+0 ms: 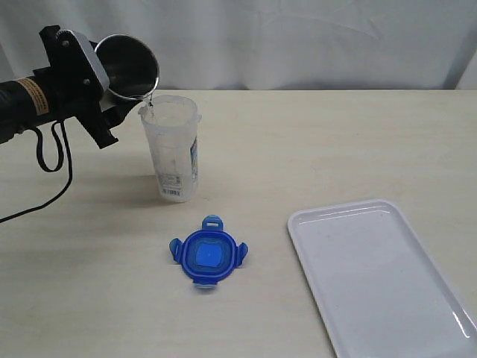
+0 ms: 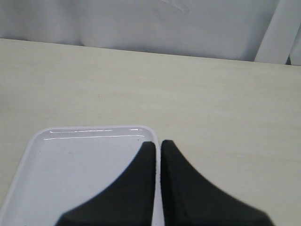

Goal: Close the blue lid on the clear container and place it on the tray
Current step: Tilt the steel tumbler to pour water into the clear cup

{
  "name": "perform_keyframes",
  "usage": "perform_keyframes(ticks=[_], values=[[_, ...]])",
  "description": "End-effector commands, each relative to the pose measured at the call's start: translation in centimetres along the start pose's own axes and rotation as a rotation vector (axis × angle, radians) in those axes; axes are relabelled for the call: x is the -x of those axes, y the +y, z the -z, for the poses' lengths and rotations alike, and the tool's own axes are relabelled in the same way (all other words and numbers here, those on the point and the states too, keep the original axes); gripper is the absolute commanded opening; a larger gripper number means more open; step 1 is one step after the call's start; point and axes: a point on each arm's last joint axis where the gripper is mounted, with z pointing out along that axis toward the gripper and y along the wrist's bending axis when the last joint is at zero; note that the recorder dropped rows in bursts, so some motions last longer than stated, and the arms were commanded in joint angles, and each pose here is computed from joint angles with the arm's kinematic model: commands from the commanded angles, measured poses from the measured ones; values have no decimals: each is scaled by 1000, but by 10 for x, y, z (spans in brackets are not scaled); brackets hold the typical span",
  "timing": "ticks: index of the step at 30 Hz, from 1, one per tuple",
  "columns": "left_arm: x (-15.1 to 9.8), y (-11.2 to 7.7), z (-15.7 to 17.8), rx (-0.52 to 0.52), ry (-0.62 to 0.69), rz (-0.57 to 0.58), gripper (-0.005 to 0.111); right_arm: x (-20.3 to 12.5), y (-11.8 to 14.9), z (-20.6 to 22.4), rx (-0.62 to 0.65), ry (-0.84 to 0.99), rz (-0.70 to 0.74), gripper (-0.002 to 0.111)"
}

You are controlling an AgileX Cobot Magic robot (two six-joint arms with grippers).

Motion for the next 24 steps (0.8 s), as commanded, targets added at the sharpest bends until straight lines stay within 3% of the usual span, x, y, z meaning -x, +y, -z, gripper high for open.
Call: perform_keyframes(ticks=[1,24], values=[[12,13,2,64,-64,-23,0,-1,0,0,-8,-5,3,4],[12,12,2,63,-61,-45,0,-1,0,0,-8,-5,2,4]])
